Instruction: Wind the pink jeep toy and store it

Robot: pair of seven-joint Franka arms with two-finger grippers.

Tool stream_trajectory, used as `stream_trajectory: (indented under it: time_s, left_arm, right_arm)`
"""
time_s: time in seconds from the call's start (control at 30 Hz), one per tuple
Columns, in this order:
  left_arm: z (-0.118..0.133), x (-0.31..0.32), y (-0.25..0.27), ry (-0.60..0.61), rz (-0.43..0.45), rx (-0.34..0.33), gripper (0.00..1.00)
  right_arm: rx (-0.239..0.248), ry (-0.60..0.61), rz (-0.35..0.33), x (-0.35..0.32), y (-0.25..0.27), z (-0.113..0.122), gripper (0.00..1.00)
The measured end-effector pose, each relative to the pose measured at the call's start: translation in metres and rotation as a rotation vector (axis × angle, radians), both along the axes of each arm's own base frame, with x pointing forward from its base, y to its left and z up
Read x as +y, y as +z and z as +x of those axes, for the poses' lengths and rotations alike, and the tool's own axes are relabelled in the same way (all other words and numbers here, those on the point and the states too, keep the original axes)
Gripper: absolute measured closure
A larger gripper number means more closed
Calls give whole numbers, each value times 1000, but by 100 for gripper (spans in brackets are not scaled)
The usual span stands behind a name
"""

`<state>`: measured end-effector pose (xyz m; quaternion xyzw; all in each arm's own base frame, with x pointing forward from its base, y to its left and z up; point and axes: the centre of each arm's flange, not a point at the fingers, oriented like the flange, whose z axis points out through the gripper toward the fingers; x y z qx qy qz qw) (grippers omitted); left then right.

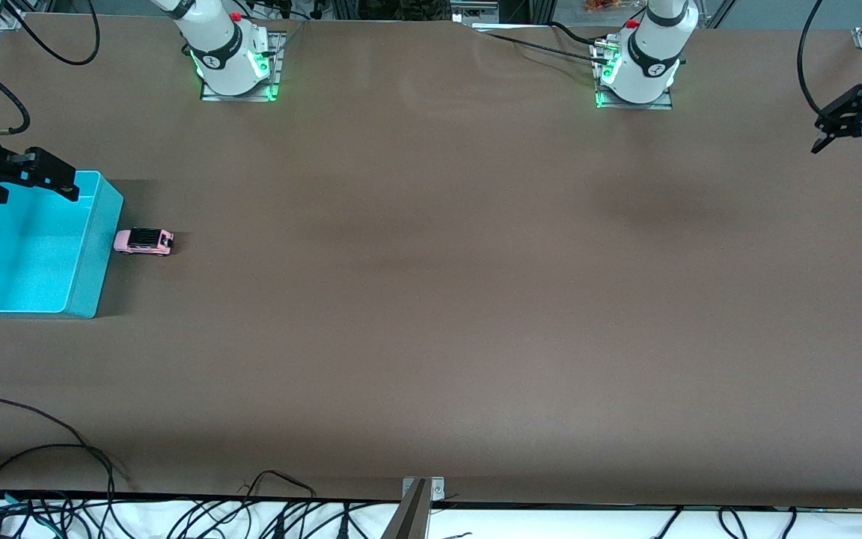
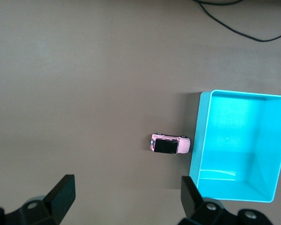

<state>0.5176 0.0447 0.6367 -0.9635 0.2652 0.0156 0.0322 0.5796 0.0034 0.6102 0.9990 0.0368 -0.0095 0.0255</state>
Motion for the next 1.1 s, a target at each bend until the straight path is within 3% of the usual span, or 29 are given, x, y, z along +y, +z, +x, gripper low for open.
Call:
stream_trajectory:
  time_s: [0.37,0.8,1.1]
  left_arm:
    - [-14,-1,43,141,1,-34,0]
    - [-17,-42,44,387,10,-39,0]
    - [-17,-46,44,448,-42,-30,0]
  right_arm:
    - [0,0,0,0,0,0,0]
    - [0,0,0,0,0,0,0]
    - [0,0,0,0,0,0,0]
